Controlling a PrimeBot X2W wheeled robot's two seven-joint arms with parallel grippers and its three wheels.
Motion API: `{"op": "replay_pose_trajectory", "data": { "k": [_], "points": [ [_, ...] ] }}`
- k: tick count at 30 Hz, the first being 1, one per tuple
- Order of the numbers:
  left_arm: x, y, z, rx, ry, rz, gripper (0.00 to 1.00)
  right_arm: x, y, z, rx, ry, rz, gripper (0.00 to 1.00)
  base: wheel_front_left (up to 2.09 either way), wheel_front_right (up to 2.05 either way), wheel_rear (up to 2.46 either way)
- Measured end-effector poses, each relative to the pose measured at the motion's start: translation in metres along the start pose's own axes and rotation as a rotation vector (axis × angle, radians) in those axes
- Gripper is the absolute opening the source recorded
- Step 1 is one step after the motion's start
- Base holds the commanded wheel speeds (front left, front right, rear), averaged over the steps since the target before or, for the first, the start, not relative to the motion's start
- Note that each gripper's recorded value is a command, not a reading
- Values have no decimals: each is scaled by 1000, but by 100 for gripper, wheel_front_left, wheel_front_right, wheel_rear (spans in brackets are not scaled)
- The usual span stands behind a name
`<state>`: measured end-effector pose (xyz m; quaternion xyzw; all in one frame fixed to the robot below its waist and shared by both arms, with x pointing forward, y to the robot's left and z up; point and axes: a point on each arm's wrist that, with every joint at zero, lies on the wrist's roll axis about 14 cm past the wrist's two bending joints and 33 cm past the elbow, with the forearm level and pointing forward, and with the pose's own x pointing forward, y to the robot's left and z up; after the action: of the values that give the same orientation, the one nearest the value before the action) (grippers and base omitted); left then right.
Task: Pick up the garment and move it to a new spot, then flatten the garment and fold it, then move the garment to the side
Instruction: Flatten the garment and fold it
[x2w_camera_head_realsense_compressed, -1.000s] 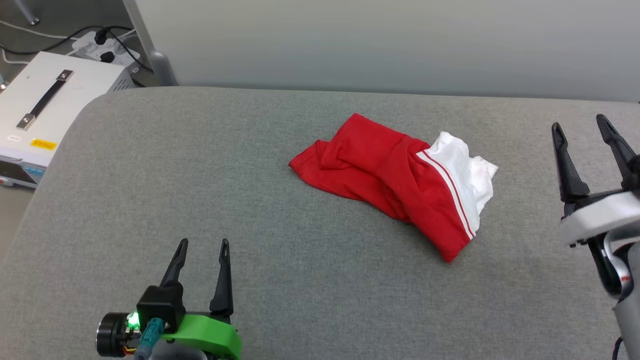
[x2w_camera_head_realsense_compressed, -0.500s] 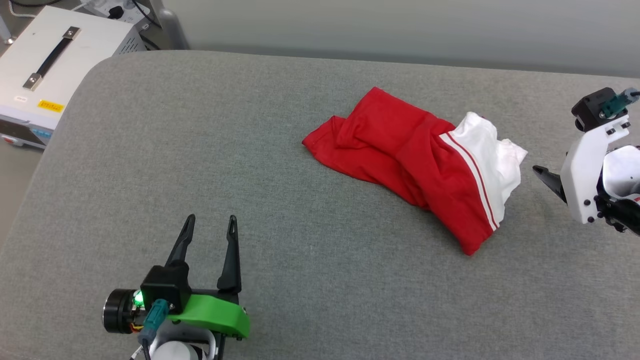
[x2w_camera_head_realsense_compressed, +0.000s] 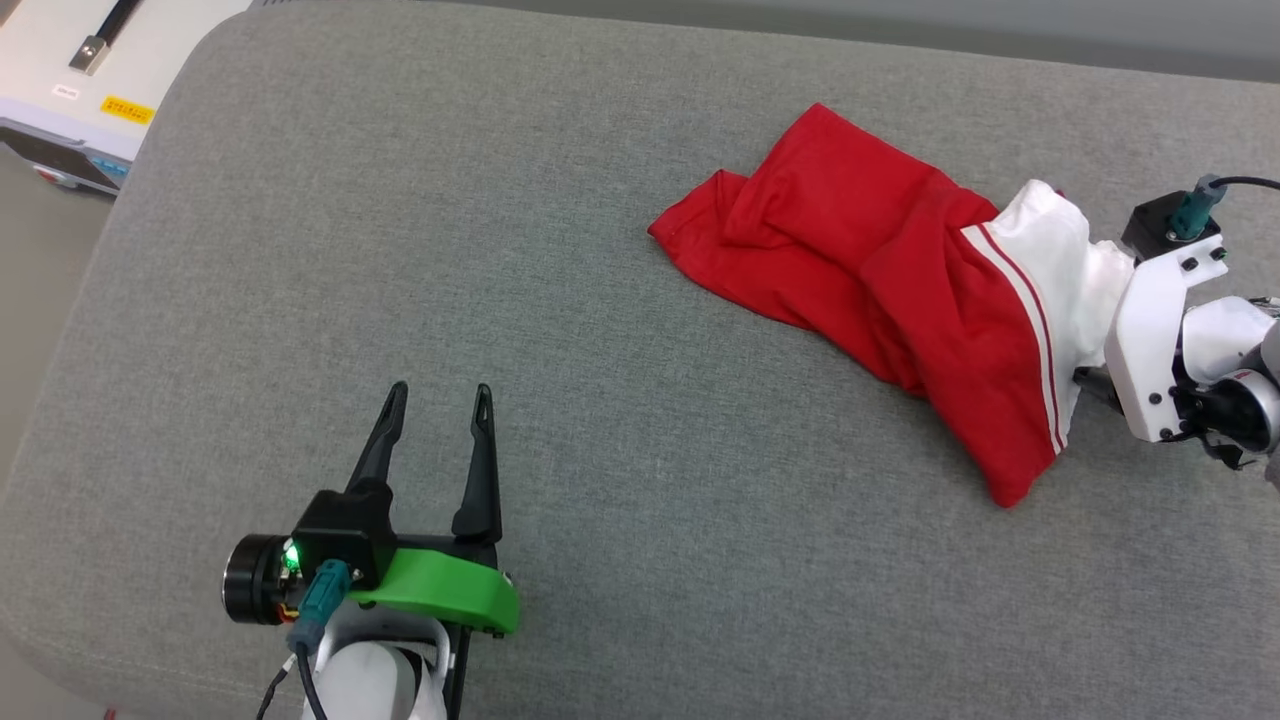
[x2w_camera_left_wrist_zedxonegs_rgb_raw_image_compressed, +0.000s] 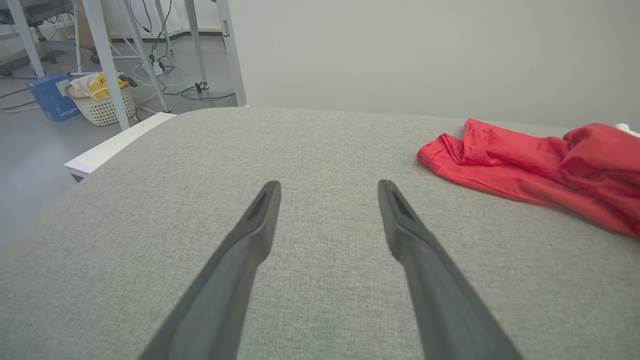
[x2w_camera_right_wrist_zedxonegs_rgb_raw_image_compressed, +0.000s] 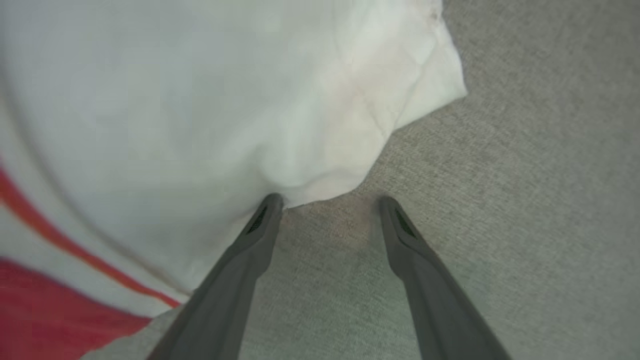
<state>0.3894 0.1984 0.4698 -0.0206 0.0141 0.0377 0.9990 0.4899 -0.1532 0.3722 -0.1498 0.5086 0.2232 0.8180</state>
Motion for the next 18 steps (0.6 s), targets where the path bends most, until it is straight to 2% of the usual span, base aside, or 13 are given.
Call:
{"op": "replay_pose_trajectory", "data": {
  "k": [2,3,4,5,12,18],
  "points": [
    [-1,3,-2,-1,8,11,100,5,0,-4,22,21,12,100,0,0,0],
    [-1,4,-3,-1,10,17,100,6,0,-5,25,24,15,47,0,0,0],
    [-2,5,-3,0,11,22,100,7,-1,-6,17,23,12,27,0,0,0],
    [-2,6,-3,0,10,24,100,7,0,-5,15,16,12,0,0,0,0],
    [-3,3,4,-5,-11,15,100,-10,7,15,42,-142,41,0,0,0,0],
    [-12,1,11,-13,-29,10,100,-56,-7,36,65,-400,27,0,0,0,0]
  ]
}}
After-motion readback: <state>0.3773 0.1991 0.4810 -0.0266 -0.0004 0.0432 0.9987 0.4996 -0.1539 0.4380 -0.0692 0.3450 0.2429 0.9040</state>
